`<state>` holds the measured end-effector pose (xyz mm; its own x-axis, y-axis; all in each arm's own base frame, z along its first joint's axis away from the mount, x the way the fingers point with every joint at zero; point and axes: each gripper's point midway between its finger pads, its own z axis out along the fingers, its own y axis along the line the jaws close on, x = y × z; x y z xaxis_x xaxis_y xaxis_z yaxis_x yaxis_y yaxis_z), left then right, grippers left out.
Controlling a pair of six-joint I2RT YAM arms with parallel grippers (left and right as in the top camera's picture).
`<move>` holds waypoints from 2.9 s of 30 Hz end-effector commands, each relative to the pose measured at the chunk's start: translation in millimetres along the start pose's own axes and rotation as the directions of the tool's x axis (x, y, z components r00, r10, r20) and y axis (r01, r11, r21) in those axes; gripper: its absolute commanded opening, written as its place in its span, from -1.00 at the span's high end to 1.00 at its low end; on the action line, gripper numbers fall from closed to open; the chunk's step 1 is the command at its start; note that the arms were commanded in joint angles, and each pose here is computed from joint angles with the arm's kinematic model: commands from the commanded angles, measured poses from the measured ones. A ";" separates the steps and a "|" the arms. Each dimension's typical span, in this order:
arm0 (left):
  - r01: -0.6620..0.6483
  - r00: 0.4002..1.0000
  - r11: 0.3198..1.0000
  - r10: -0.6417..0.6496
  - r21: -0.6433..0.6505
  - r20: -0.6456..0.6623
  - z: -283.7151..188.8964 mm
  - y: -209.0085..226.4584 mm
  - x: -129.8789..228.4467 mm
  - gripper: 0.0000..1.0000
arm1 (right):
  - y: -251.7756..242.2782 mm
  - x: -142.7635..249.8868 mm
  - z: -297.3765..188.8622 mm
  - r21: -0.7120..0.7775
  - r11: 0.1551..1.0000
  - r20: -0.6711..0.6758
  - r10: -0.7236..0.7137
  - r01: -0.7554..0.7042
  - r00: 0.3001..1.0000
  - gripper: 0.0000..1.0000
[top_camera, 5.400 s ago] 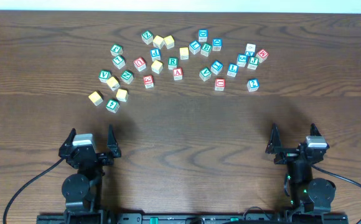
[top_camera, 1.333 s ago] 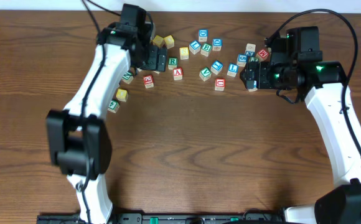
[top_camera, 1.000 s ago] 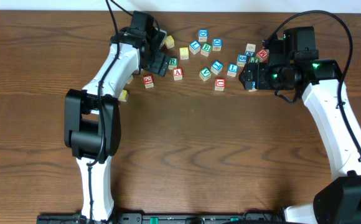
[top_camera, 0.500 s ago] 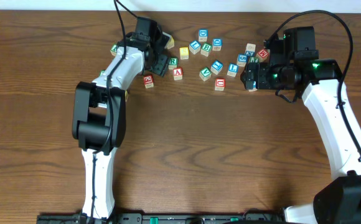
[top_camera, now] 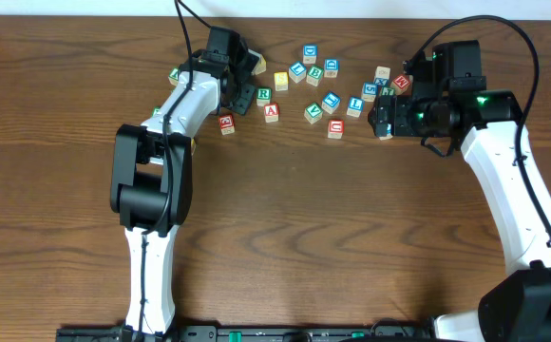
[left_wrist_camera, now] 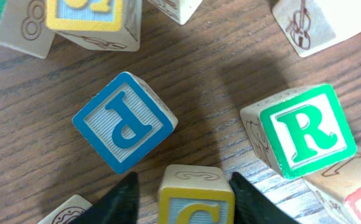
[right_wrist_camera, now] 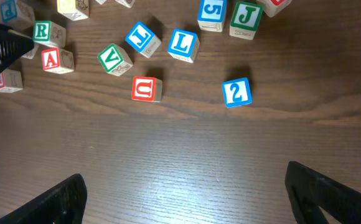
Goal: Spell out CORL
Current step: 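Lower the left gripper and grasp the yellow C block, then lift the C block and carry it toward the open table center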
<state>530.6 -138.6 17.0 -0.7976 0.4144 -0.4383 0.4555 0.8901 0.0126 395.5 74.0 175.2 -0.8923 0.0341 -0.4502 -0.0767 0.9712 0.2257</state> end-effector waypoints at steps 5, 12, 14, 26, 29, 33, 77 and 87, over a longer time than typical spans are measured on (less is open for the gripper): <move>0.030 1.000 1.000 -0.030 -0.007 0.003 -3.3 2.1 -3.5 0.18 | 4.7 -6.2 -3.6 -0.002 1.000 0.017 0.000 0.000 1.000 -0.93; 0.120 0.993 0.993 -0.120 -0.008 0.007 -6.8 2.4 -4.9 0.31 | 4.7 -6.5 -3.6 -0.003 1.000 0.018 0.000 0.001 1.000 -0.95; 0.152 0.988 0.988 -0.152 -0.008 0.020 -15.9 2.3 -9.3 0.31 | 4.6 -5.9 -3.6 -0.002 1.000 0.016 0.000 0.000 1.000 -0.95; 0.205 0.979 0.979 -0.205 -0.006 -0.012 -38.0 -1.1 -4.0 0.39 | 4.7 -5.8 -3.6 -0.002 1.000 0.015 0.000 0.000 1.000 -0.96; 0.211 0.977 0.977 -0.211 -0.006 -0.025 -38.0 -1.9 -0.8 0.40 | 4.7 -5.9 -3.6 -0.003 1.000 0.015 0.000 0.000 1.000 -0.96; 0.266 0.964 0.964 -0.266 -0.008 -0.027 -38.0 -2.0 -0.3 0.40 | 4.6 -4.9 -3.6 -0.002 1.000 0.012 0.001 -0.001 1.000 -0.96; 0.451 0.799 0.887 -0.451 -0.101 -0.398 -186.5 -93.7 98.9 0.50 | 4.3 -5.2 -3.7 -0.002 1.000 0.013 0.002 -0.002 1.000 -0.98; 0.463 0.727 0.870 -0.482 -0.171 -0.488 -157.6 -109.0 145.3 0.50 | 4.3 -5.3 -3.7 -0.002 1.000 0.013 0.002 -0.001 1.000 -0.99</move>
<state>310.0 -148.9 104.2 -0.9953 0.0065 0.0970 0.0004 0.9980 -0.0631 394.6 73.3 174.5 -0.8941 0.0340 -0.4465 -0.0744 0.9720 0.2229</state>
